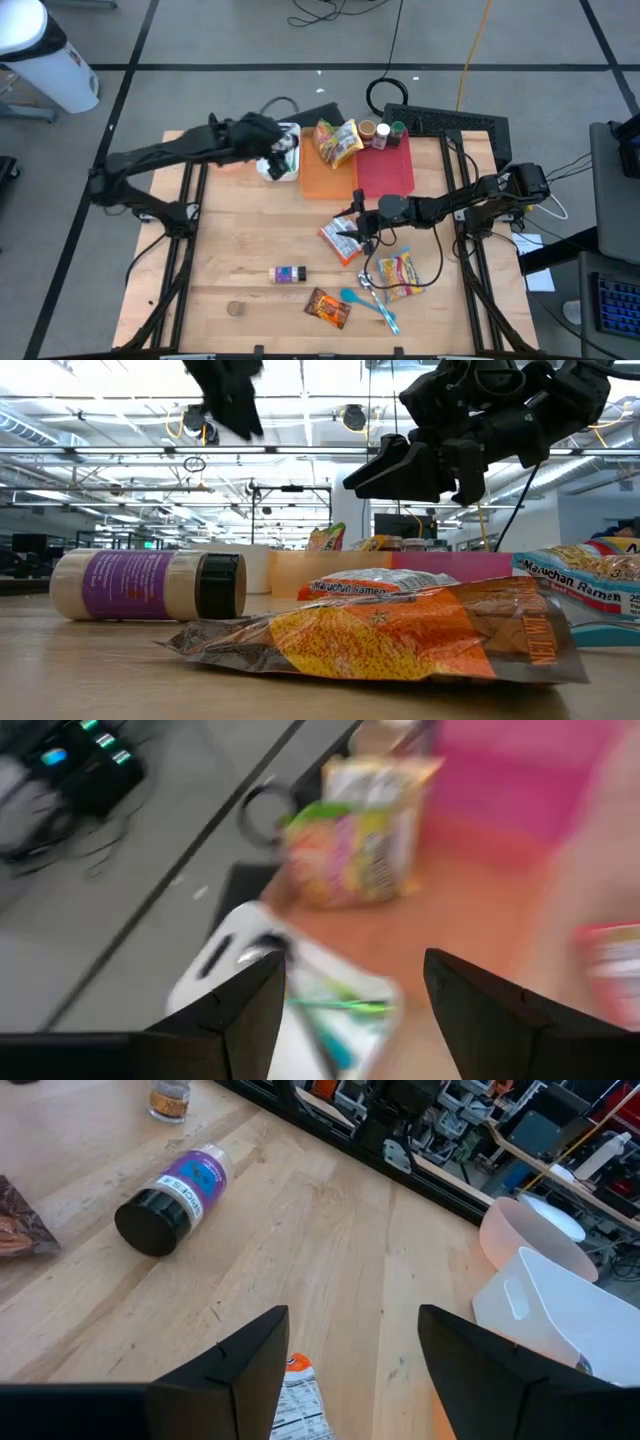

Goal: Pick & Place Food Item
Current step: Put the brown seasoning bottle into the red bin

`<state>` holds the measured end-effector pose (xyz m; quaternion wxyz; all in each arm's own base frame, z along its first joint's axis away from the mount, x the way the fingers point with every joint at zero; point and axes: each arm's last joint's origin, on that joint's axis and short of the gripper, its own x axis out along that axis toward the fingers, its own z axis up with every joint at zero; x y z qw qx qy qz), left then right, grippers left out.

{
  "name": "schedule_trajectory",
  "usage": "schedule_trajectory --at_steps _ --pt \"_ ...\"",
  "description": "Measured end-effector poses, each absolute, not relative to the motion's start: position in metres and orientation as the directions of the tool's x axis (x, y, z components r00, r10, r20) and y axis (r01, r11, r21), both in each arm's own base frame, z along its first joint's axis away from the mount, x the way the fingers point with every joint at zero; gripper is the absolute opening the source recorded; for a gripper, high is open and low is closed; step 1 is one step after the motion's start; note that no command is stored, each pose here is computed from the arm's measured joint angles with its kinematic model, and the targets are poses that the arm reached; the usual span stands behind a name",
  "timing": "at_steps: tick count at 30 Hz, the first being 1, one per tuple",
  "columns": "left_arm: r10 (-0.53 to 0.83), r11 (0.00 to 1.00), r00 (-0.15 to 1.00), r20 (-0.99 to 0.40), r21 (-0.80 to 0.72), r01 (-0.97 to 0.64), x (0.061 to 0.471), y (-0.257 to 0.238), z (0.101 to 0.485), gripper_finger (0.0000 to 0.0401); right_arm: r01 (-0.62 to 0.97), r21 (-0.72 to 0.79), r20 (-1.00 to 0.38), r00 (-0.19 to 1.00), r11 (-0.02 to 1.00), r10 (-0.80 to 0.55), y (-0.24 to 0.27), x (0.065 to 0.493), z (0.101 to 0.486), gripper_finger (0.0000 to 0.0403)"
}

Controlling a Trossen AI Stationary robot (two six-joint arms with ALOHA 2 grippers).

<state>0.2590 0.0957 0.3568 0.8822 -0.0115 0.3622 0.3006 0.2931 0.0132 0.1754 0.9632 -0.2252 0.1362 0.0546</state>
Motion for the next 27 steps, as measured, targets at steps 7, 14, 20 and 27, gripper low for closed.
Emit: schedule_trajectory --at_steps 7,14,20,27 --pt "0.43 0.877 0.745 -0.511 0.039 -0.479 0.214 0.057 0.401 0.0243 -0.166 -0.415 -0.287 0.957 0.894 0.044 0.013 0.293 0.175 0.0217" --pt "0.307 0.933 0.867 -0.392 -0.053 -0.355 0.197 0.019 0.375 0.0243 -0.164 -0.407 -0.287 0.957 0.898 0.044 0.013 0.293 0.175 0.0213" --pt "0.182 0.966 0.954 -0.239 -0.136 -0.219 0.199 -0.009 0.312 0.0243 -0.159 -0.401 -0.28 0.959 0.902 0.045 0.013 0.293 0.176 0.0216" --pt "0.061 0.967 0.998 0.0 -0.249 -0.059 0.203 -0.034 0.246 0.0243 -0.154 -0.402 -0.263 0.964 0.903 0.048 0.013 0.294 0.178 0.0211"
